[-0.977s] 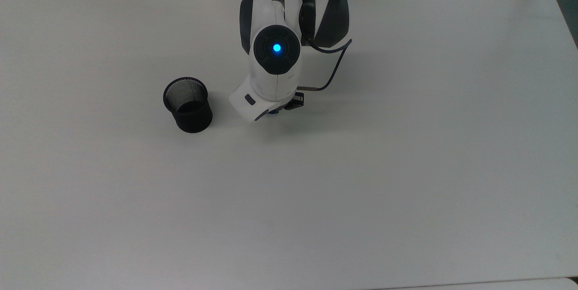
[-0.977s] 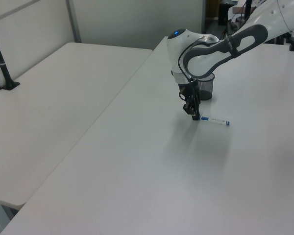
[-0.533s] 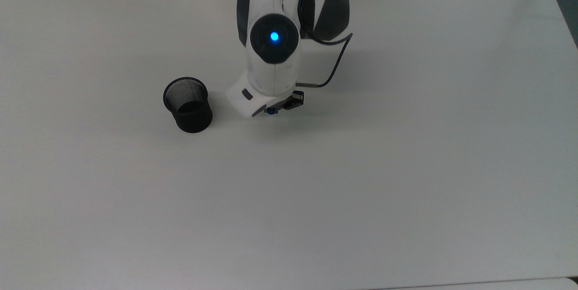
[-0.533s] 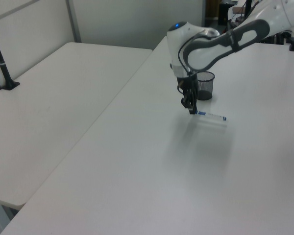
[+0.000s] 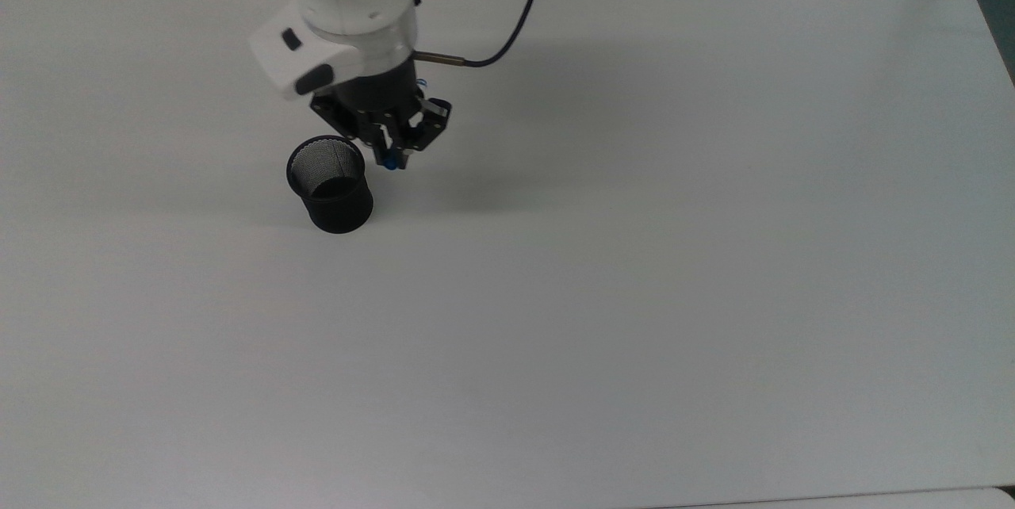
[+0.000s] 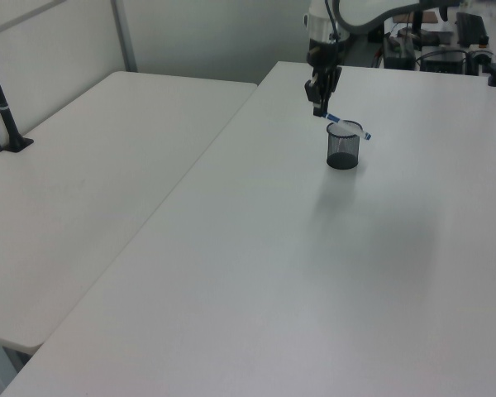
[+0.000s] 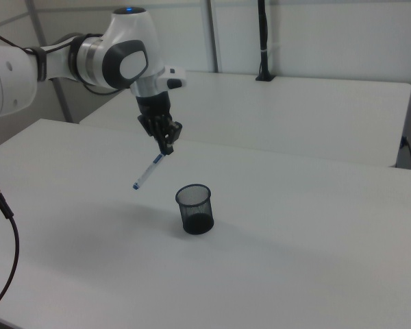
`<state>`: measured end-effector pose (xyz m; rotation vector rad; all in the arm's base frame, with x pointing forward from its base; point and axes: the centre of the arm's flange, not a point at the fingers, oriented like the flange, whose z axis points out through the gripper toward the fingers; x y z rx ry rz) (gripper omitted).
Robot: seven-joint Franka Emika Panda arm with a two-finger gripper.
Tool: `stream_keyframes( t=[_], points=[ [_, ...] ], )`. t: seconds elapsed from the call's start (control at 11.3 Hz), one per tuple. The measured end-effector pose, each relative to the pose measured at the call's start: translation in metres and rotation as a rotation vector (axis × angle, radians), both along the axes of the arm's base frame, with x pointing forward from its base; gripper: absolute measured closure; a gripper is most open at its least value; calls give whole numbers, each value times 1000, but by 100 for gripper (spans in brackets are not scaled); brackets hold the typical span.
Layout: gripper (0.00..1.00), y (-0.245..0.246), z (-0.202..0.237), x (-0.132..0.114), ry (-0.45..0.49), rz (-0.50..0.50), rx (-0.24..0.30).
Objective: Insert the marker
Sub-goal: 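Lift the marker and carry it toward the black mesh cup, then tilt the marker upright and lower its tip into the cup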
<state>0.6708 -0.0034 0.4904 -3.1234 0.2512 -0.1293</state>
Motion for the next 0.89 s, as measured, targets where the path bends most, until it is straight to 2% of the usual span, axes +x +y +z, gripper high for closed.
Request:
stream_keyframes(
  t=[0.18,0.53,0.89],
  points=[
    [80,-29,9,2,-26,-43,-2],
    [80,-98,21,9,-156,-141,-22],
    [80,-125,2,15,-177,-172,-52]
  ],
)
